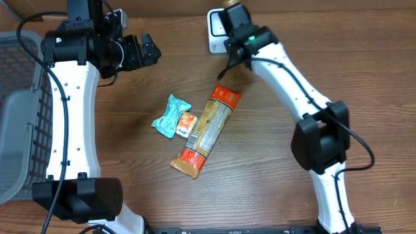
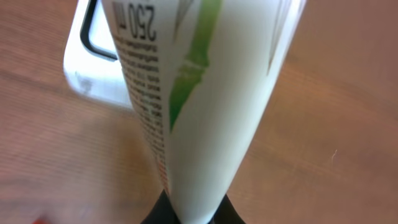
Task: Scan the item barcode
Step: 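Carry the white tube to the white scanner and hold it there, then lower the white tube onto the table's right side and release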
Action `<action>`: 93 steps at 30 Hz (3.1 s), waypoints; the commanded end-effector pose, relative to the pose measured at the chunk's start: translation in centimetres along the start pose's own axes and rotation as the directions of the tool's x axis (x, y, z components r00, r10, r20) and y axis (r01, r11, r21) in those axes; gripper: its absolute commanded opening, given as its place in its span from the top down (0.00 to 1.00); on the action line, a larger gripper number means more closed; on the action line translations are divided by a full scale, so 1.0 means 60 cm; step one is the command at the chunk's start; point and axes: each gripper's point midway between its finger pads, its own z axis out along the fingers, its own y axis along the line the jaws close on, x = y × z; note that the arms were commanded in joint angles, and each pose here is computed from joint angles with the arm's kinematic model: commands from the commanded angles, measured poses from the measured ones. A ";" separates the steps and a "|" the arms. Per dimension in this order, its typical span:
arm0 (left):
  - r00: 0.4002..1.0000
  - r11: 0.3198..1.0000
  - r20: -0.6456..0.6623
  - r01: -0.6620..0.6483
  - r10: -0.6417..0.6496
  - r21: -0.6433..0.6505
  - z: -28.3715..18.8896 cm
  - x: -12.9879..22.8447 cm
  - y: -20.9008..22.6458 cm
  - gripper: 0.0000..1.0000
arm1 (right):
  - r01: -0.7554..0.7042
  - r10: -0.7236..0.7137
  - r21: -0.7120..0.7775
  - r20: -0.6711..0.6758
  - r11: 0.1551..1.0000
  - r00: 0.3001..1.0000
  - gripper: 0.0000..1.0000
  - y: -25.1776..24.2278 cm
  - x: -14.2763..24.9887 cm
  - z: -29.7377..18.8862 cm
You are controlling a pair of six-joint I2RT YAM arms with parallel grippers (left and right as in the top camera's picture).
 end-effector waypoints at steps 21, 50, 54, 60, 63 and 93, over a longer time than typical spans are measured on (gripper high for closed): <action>1.000 1.000 0.016 0.005 -0.005 0.014 -0.007 -0.007 -0.006 0.00 | 0.389 -0.468 0.499 0.038 0.774 0.883 0.96 -0.040 -0.093 0.081; 1.000 1.000 0.016 0.005 -0.005 0.013 -0.007 -0.007 -0.006 0.00 | 0.009 0.013 -0.097 0.224 0.995 0.975 0.96 -0.097 -0.099 -0.234; 1.000 1.000 0.016 0.005 -0.005 0.014 -0.007 -0.007 -0.006 0.00 | -0.135 0.154 -0.452 0.004 0.881 0.988 0.96 -0.109 -0.004 -0.295; 1.000 1.000 0.016 0.005 -0.005 0.013 -0.007 -0.007 -0.006 0.00 | -0.447 0.287 -0.557 -0.355 0.700 0.890 0.96 -0.176 0.135 -0.250; 1.000 1.000 0.016 0.005 -0.005 0.014 -0.007 -0.007 -0.006 0.00 | -0.564 0.356 -0.512 -0.451 0.647 0.818 0.96 -0.211 0.199 -0.196; 1.000 1.000 0.016 0.005 -0.005 0.014 -0.007 -0.007 -0.006 0.00 | -0.910 0.596 -0.158 -0.710 0.384 0.375 0.40 -0.302 0.432 -0.125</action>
